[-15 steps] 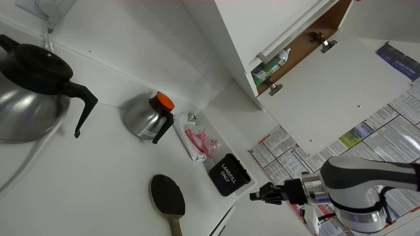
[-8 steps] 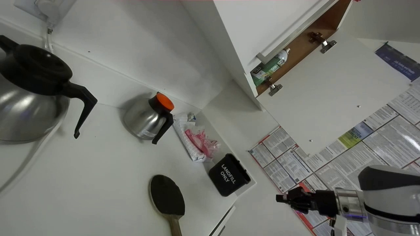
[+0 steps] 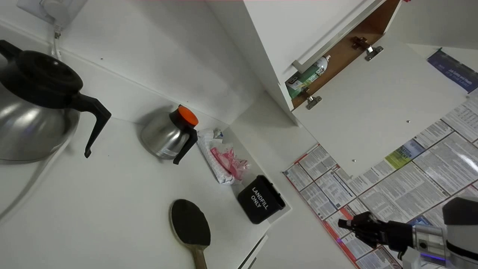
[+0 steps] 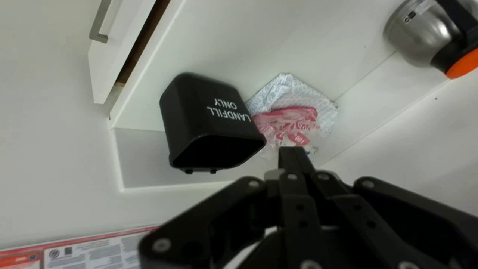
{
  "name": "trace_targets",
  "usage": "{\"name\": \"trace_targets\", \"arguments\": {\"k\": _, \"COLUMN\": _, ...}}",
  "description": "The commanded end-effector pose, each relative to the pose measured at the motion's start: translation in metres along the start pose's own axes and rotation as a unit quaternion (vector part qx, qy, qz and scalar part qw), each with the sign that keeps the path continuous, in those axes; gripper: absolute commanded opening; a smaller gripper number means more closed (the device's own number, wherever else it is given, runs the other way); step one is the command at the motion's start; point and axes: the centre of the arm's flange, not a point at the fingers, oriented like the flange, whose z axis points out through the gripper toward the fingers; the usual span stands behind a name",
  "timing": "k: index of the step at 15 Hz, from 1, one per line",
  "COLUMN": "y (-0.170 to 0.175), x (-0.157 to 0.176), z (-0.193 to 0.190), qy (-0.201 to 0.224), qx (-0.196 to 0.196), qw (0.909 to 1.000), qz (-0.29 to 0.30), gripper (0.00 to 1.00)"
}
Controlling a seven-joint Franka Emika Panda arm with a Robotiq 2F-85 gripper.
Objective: Remove the white object from the bottom shelf of the overhead cabinet, put it in the open drawer, close the drawer, and then close the cabinet door
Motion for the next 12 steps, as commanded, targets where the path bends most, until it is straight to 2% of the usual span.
{"name": "trace_targets", "arguments": {"k": 1, "y": 0.0, "x": -0.004, "z": -0.039, "qy": 0.06, "qx": -0.016, "qw": 0.9974, "qz": 0.037, "gripper": 0.0}}
{"name": "trace_targets", "arguments": {"k": 10, "y": 0.015, "x": 0.038, "z": -0.089, "qy": 0.173, "qx": -0.022, "qw": 0.9803, "qz": 0.094, "gripper": 0.0}}
{"name": "trace_targets", "arguments": {"k": 11, "y": 0.015, "x": 0.045, "z": -0.092, "qy": 0.181, "qx": -0.025, "qw": 0.9787, "qz": 0.093, "gripper": 0.0}}
{"name": "trace_targets", "arguments": {"k": 12, "y": 0.015, "x": 0.034, "z": -0.087, "qy": 0.156, "qx": -0.025, "qw": 0.9843, "qz": 0.078, "gripper": 0.0}}
